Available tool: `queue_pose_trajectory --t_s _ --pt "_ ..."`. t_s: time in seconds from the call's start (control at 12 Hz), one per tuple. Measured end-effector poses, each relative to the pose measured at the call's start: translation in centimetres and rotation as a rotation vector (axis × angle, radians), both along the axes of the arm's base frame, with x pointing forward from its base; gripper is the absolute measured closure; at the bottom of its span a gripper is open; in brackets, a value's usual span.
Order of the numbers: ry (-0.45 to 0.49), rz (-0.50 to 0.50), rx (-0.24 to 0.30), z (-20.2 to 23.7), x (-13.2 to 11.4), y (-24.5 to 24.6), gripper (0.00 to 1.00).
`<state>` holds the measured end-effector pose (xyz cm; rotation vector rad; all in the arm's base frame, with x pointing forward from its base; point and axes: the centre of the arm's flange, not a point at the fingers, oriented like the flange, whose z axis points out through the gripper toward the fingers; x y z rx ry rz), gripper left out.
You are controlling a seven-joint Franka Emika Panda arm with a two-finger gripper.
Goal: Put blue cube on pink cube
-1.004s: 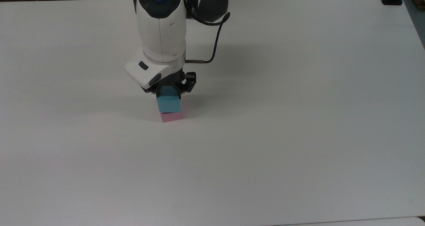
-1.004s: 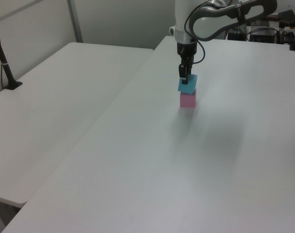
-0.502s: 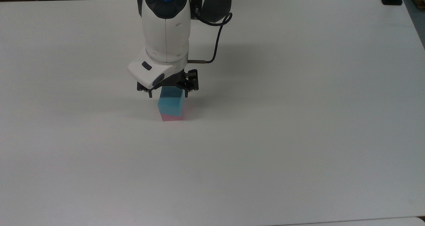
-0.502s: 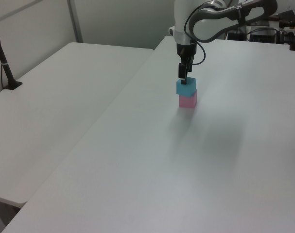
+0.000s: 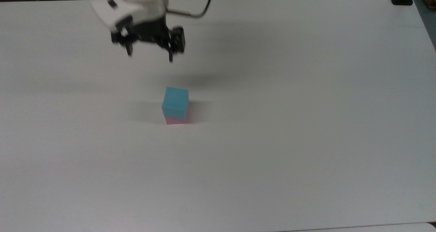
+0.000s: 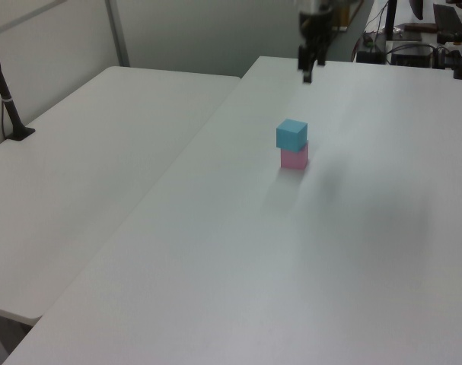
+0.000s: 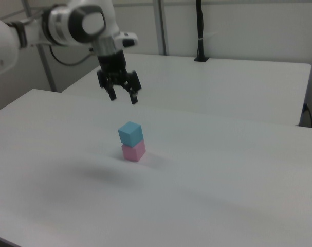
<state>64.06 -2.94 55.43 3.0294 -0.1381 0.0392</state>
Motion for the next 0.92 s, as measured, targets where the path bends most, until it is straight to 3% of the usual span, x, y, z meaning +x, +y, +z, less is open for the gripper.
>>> queue_pose_trajectory --t_s 0.25,0.59,0.75,0.92 --pt "-0.030 -0.040 0.020 8.9 -5.9 -1.1 0.00" --pt "-0.019 -0.057 0.040 14.5 -11.9 -1.6 0.00" --pt "-0.028 -0.058 0.052 15.0 -13.3 -2.0 0.00" --pt "-0.085 -0.028 0.048 13.8 -12.0 -2.0 0.00"
